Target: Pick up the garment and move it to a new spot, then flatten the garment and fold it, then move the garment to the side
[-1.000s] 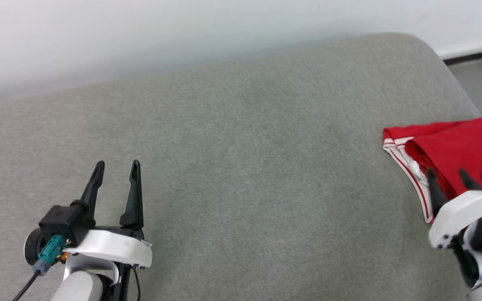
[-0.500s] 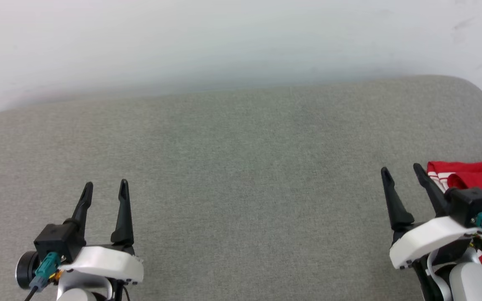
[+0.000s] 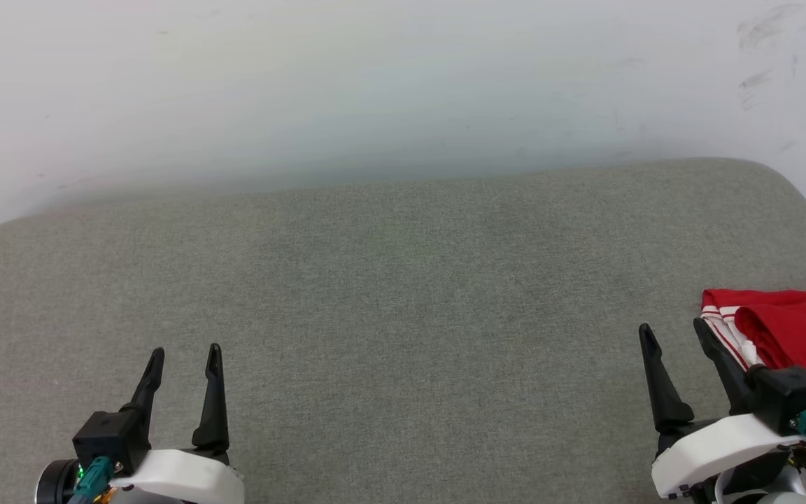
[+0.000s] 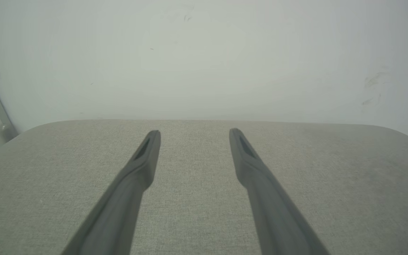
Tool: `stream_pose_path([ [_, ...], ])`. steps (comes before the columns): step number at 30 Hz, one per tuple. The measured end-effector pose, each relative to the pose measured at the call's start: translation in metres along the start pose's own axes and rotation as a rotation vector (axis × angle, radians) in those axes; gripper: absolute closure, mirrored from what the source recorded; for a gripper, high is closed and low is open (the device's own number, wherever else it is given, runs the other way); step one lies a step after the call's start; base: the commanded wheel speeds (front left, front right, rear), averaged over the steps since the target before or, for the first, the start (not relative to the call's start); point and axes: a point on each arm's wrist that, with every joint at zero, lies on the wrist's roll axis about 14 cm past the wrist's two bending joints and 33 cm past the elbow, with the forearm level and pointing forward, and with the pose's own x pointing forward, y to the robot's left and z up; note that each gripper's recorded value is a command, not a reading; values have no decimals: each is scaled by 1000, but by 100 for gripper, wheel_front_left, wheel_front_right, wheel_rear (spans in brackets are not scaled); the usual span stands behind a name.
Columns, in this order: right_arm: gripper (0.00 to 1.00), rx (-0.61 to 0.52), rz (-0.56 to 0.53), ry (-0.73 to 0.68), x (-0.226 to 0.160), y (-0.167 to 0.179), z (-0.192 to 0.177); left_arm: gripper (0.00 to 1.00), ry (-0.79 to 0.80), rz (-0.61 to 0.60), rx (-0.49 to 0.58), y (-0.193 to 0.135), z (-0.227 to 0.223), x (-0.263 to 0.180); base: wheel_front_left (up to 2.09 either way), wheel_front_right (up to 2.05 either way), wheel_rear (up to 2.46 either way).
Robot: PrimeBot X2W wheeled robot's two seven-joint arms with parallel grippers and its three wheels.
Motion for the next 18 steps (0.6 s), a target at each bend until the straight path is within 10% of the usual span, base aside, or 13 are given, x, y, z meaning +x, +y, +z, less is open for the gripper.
stream_pose_path([
  [18,0,-6,1,5,0,1,-1,0,16,-11,18,-2,-7,0,0,0,0],
])
